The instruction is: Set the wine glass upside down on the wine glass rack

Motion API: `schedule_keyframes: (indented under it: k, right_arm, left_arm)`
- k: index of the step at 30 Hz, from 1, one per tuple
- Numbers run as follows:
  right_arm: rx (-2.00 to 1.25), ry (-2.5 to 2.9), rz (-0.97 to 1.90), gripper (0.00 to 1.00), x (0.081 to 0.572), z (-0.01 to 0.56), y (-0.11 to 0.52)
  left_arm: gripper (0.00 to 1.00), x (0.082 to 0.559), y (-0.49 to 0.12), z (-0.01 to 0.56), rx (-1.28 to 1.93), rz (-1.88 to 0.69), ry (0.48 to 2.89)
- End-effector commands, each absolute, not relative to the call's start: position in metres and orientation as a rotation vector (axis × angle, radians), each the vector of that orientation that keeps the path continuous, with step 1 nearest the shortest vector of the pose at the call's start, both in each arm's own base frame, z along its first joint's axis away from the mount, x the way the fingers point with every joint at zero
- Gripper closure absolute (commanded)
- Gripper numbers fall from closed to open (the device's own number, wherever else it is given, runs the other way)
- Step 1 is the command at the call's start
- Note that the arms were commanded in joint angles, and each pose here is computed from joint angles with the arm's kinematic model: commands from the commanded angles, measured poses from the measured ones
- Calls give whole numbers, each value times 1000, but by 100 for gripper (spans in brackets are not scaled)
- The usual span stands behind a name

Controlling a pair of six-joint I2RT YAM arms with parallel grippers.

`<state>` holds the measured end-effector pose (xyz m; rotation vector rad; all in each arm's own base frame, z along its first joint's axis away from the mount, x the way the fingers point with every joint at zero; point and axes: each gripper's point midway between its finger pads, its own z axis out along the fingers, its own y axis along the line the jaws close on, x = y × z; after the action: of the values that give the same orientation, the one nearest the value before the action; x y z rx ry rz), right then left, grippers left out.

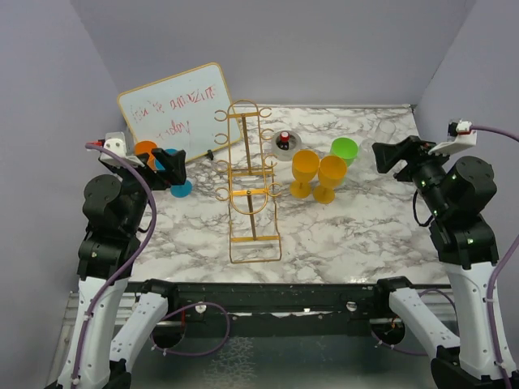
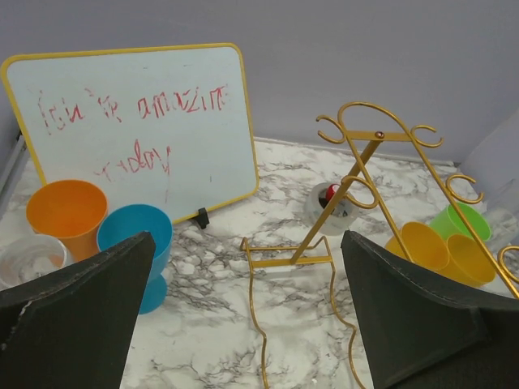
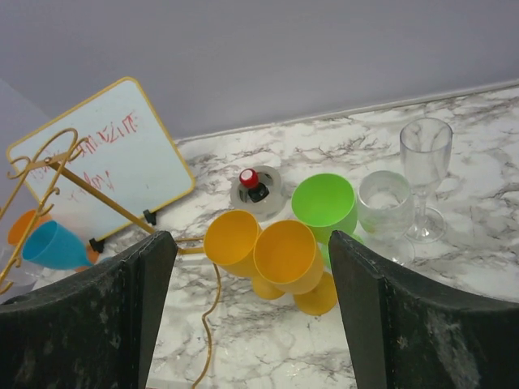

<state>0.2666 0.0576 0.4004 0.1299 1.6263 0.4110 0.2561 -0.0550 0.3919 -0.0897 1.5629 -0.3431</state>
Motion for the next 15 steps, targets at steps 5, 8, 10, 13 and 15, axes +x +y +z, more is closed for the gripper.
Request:
schedule_keyframes:
  k: [5, 8, 10, 13, 15]
  right_arm:
    - [113, 1747, 492, 12, 270, 364, 74]
    - [88, 1806, 529, 13, 276, 350, 83]
    - [83, 1863, 541, 14, 283, 337, 87]
    - [55, 1951, 546, 19, 294, 320, 92]
    - [23, 2004, 556, 23, 302, 308, 97]
  left_arm:
    - [1, 252, -77, 392, 0, -451, 1536]
    - [1, 249, -86, 399, 49, -492, 1514]
    - [1, 248, -86, 410, 48, -501, 1494]
    - [1, 247, -88, 433, 61, -506, 1455]
    - [1, 246, -88, 449, 58, -517, 1427]
